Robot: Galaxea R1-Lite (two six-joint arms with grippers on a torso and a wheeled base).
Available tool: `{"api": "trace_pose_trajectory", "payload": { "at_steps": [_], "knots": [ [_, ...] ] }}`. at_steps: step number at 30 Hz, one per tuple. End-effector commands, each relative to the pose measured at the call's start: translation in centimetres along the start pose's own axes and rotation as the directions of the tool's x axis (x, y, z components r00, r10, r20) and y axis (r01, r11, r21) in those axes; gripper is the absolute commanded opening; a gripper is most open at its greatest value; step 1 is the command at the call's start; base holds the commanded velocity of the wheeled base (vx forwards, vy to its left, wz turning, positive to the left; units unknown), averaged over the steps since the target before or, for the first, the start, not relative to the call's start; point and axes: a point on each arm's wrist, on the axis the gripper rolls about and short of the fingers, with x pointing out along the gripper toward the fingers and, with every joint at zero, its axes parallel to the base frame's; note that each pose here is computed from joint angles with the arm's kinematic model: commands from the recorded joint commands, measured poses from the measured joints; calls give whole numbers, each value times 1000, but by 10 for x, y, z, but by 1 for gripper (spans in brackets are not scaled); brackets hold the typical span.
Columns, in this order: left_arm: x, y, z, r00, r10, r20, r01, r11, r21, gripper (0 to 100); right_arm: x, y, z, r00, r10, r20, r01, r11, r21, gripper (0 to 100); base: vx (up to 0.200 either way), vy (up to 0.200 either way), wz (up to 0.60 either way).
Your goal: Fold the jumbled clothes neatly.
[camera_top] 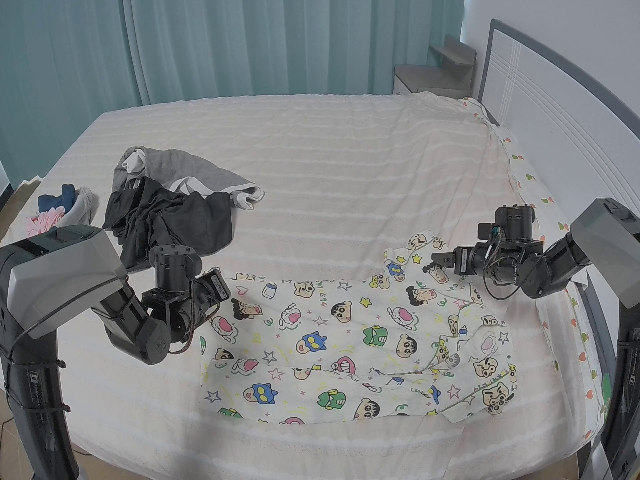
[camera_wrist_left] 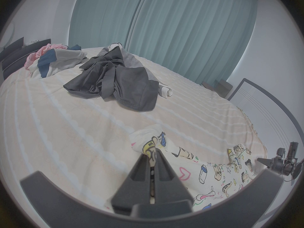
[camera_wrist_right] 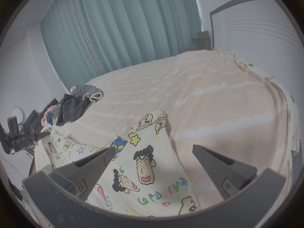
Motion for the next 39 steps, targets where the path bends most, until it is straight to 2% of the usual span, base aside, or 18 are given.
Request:
{"api": "trace_pose_trajectory", "payload": {
  "at_steps": [1, 10, 25, 26, 33, 39],
  "knots": [
    [0, 2, -1, 1000, 3, -4, -3, 1000, 2, 0, 16, 6, -8, 999, 17, -31, -17, 1000, -9, 100, 0, 0, 0],
    [6, 5, -8, 1000, 8, -10, -8, 1000, 2, 0, 46, -1, -19, 999, 11, -48, -12, 1000, -19, 100, 0, 0, 0],
    [10, 7, -10, 1000, 9, -4, -9, 1000, 4, 0, 65, -3, -22, 998, 24, -57, -27, 998, -53, 100, 0, 0, 0],
    [10, 8, -10, 1000, 11, -3, -11, 1000, 3, 0, 65, -4, -22, 998, 27, -60, -30, 998, -57, 0, 0, 0, 0],
    [11, 10, -9, 1000, 15, 0, -15, 1000, 2, 0, 58, -8, -11, 997, 65, -34, -67, 996, -54, 0, 0, 0, 0],
    [12, 12, -7, 1000, 23, 6, -23, 999, 24, 0, 45, -8, 8, 994, 113, 4, -113, 992, -53, 0, 0, 0, 0]
  ]
}}
